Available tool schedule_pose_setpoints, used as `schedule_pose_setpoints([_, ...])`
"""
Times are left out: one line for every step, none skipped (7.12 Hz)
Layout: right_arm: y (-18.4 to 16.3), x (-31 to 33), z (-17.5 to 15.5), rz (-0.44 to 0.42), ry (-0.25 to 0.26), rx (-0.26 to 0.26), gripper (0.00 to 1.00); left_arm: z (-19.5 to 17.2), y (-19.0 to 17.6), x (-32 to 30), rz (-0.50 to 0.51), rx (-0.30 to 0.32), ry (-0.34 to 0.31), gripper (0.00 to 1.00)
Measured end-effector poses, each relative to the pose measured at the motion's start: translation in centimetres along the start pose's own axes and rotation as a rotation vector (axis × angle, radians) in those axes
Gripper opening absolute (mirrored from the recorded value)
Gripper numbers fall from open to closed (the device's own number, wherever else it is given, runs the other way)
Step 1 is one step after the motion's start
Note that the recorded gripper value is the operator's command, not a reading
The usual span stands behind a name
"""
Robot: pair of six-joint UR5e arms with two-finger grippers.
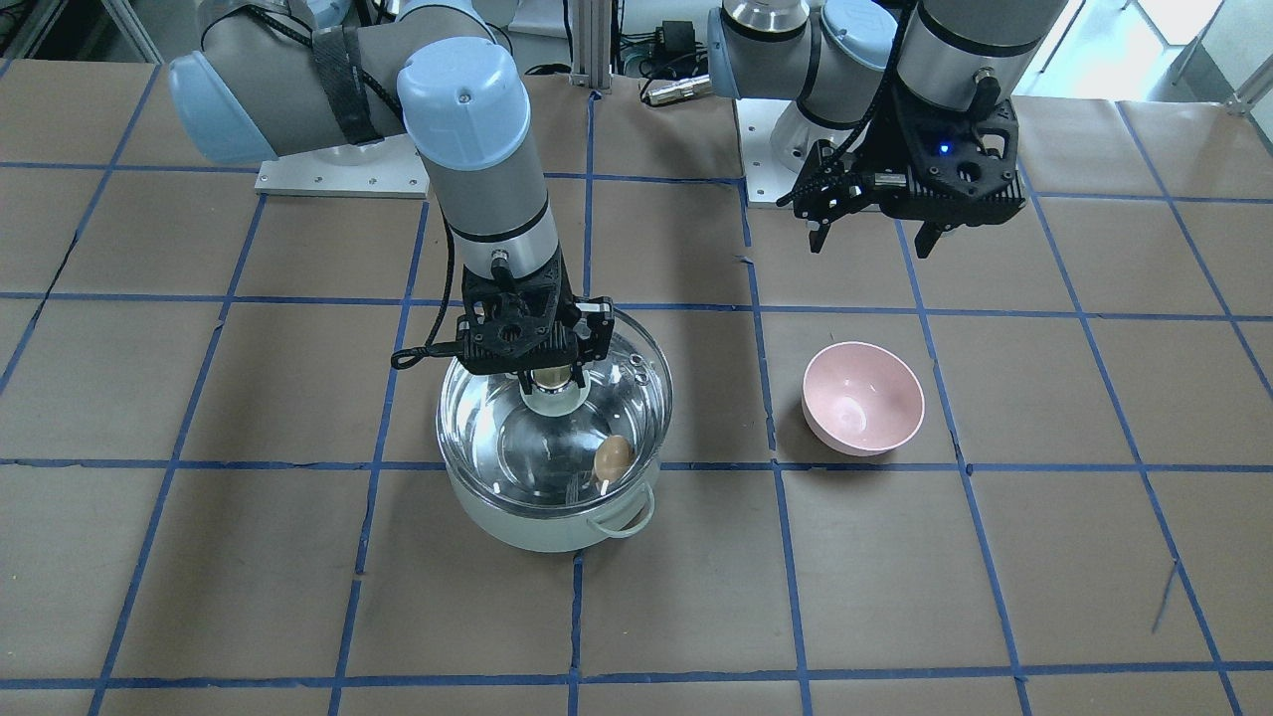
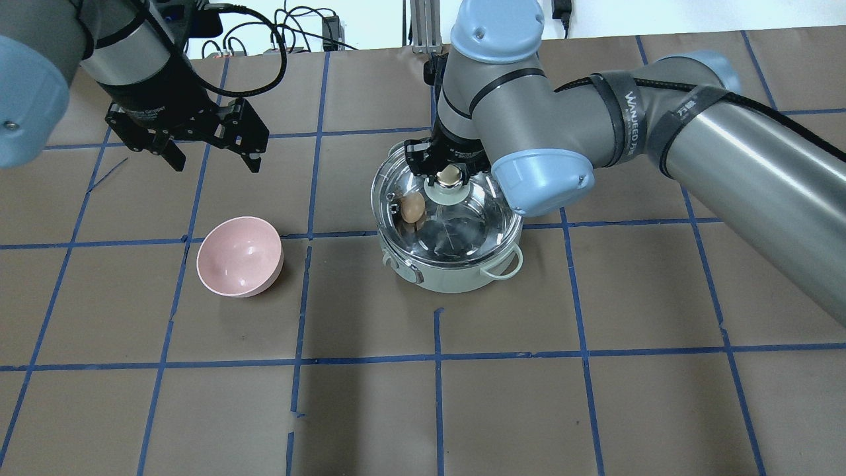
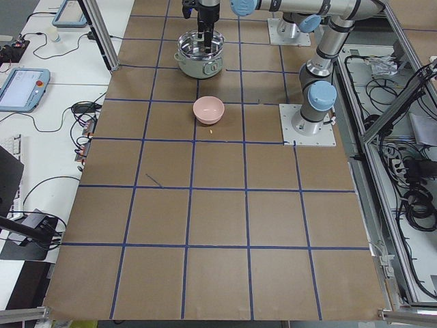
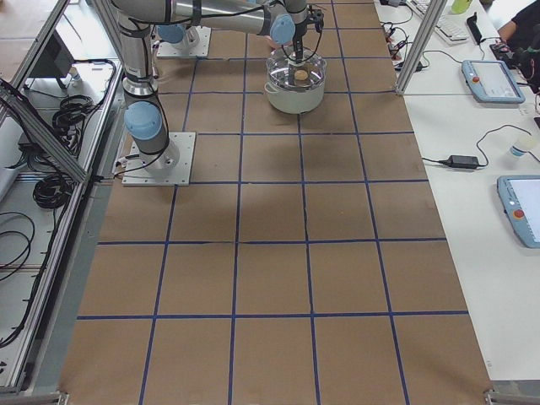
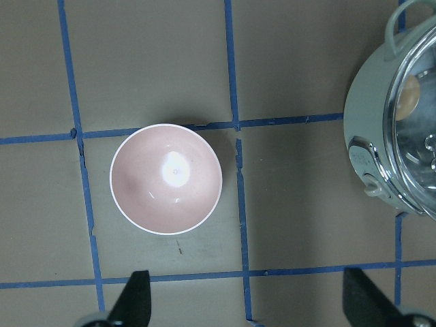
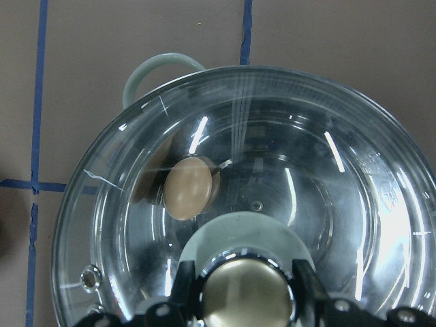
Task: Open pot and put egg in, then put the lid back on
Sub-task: 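Lower the glass lid onto the pot and release it with the right gripper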
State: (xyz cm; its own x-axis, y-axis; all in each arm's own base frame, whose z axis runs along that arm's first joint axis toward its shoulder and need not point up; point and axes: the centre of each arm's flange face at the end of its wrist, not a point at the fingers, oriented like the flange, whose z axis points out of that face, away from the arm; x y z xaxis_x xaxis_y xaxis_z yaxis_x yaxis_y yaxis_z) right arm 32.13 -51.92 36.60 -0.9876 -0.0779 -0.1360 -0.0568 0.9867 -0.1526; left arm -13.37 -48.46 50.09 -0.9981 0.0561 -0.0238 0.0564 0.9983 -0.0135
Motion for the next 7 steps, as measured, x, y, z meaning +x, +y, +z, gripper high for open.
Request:
schedule_pose_setpoints([-0.12, -0.03, -0.09, 0.003, -0.002, 0.014, 0.67, 0.01, -0.01, 0.08, -0.001, 0.001, 0.001, 1.0])
schedule_pose_setpoints([-0.17, -0.04, -0.12, 0.004, -0.004, 0.023, 0.72, 0.02, 0.0, 0.14, -0.002, 0.001, 0.002, 1.0])
schedule_pose_setpoints([-0.18, -0.03, -0.1, 0.005, -0.004, 0.026, 0.74, 0.02, 0.0, 0.16, -0.002, 0.001, 0.001, 1.0])
schedule_pose_setpoints([-0.18, -0.02, -0.09, 0.005, -0.004, 0.027, 0.76, 0.02, 0.01, 0.21, -0.002, 0.001, 0.002, 1.0])
schedule_pose_setpoints([-0.21, -0.02, -0.09, 0.004, -0.003, 0.028, 0.8, 0.02, 0.01, 0.24, -0.003, 0.001, 0.002, 1.0])
schedule_pose_setpoints([-0.42, 0.2, -0.29, 0.003, 0.003, 0.034, 0.82, 0.01, 0.02, 0.26, -0.003, 0.002, 0.003, 1.0])
schedule_pose_setpoints([-0.66, 0.61, -0.63, 0.005, 0.022, 0.046, 0.81, -0.01, 0.02, 0.28, -0.004, 0.002, 0.003, 1.0])
